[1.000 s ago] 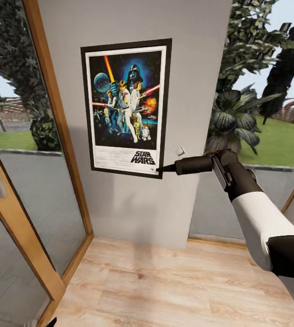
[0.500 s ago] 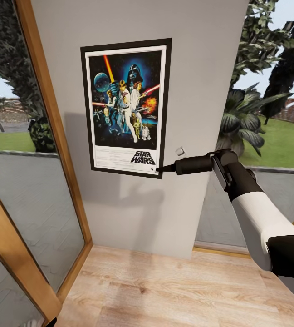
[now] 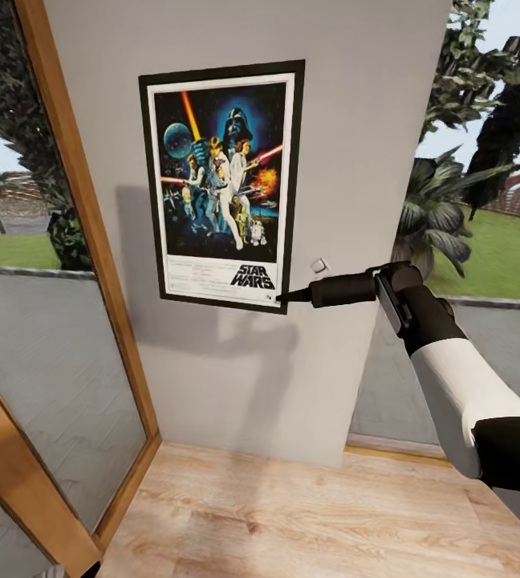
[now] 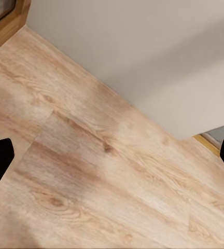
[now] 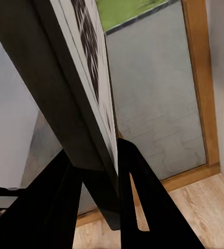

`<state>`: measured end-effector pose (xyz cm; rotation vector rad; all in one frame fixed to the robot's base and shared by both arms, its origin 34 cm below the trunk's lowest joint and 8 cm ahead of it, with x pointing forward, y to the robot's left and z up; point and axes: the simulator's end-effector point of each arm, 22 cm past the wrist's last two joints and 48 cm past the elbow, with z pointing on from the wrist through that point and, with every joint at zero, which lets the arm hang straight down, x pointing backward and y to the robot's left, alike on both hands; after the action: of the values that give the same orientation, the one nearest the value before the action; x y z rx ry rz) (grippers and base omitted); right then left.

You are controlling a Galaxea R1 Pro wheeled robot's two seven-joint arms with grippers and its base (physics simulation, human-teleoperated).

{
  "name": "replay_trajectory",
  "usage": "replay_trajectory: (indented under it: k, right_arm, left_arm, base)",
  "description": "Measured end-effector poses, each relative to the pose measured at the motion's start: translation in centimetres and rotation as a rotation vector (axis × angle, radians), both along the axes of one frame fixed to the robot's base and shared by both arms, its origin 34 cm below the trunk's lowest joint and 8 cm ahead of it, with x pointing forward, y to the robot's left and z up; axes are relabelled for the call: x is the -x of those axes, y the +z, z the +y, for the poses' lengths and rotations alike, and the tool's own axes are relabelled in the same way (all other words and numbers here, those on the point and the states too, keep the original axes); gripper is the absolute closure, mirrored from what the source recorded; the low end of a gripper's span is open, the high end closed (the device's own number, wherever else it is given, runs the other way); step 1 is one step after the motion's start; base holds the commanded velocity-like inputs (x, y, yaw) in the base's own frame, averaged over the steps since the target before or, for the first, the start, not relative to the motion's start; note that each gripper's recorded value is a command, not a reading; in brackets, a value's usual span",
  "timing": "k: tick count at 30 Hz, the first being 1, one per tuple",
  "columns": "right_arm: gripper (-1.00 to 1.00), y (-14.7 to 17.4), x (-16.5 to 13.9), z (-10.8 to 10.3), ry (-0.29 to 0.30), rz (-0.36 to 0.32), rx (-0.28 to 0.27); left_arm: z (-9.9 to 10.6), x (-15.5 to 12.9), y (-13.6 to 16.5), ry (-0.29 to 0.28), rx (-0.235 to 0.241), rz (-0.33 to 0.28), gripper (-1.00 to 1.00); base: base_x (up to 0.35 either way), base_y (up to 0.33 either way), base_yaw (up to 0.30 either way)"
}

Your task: Pick up the poster from the kitchen countertop and hang it on one of the wall nails in the kitchen.

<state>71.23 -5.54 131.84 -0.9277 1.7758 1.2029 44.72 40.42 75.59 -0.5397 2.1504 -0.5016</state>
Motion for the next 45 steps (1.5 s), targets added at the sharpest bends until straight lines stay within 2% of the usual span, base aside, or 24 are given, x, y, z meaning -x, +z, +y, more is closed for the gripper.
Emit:
replay_trajectory:
  k: [45]
  right_arm:
    - [1.0,0.05,-0.07,-0.04,-0.004,-0.003,0.001]
  left_arm:
    - [0.13,0.02,-0.01,0.002,-0.001,0.002,-1.0]
  base:
    - [0.119,0.0,0.0]
